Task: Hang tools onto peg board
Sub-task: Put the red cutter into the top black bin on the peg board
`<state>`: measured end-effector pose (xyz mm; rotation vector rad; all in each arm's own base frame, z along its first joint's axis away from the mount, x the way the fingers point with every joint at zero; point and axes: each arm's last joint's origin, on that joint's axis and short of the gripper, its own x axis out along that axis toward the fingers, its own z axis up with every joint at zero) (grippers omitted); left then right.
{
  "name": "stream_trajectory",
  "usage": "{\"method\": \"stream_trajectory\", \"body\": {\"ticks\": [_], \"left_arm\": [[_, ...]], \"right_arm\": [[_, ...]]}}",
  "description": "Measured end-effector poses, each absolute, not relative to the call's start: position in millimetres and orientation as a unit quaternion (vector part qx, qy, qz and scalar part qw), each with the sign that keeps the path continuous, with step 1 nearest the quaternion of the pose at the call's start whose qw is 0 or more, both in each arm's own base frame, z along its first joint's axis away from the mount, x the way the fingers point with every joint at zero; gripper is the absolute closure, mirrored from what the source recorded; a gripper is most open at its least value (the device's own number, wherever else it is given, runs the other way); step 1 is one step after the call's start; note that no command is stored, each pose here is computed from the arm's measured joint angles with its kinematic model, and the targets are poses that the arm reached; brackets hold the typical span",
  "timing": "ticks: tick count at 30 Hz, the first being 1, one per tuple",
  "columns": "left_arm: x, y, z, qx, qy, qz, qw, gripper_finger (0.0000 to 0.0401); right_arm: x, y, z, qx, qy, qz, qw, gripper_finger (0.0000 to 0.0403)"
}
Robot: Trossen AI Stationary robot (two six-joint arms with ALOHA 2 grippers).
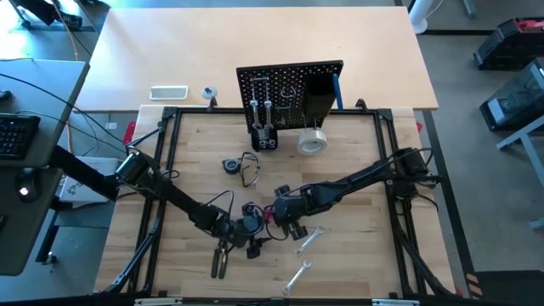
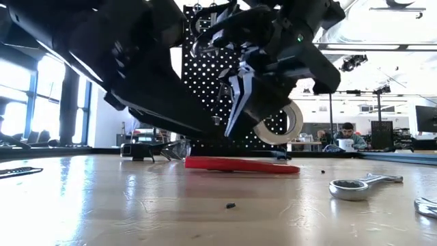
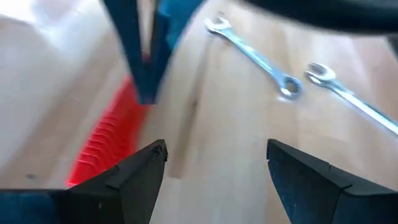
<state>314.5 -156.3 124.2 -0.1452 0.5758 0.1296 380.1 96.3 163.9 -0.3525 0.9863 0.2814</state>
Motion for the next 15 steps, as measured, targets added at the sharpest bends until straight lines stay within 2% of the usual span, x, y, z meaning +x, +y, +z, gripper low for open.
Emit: {"method": "stream_trajectory", "body": {"ticks": [3, 6, 15], "left_arm": [[315, -154, 125, -0.04, 0.273, 0.087, 0.957, 0.013], [317, -150, 126, -0.016, 0.267, 0.098, 0.959, 0.013], [330, -113, 120, -0.024, 0.322, 0.072, 0.944, 0.013]], "right_arm": [[378, 96, 166, -0.165, 0.474, 0.138, 0.854, 0.04], [376, 97, 169, -0.164, 0.479, 0.135, 0.852, 0.0378], [367, 93, 166, -0.14, 0.527, 0.095, 0.833, 0.0237]]}}
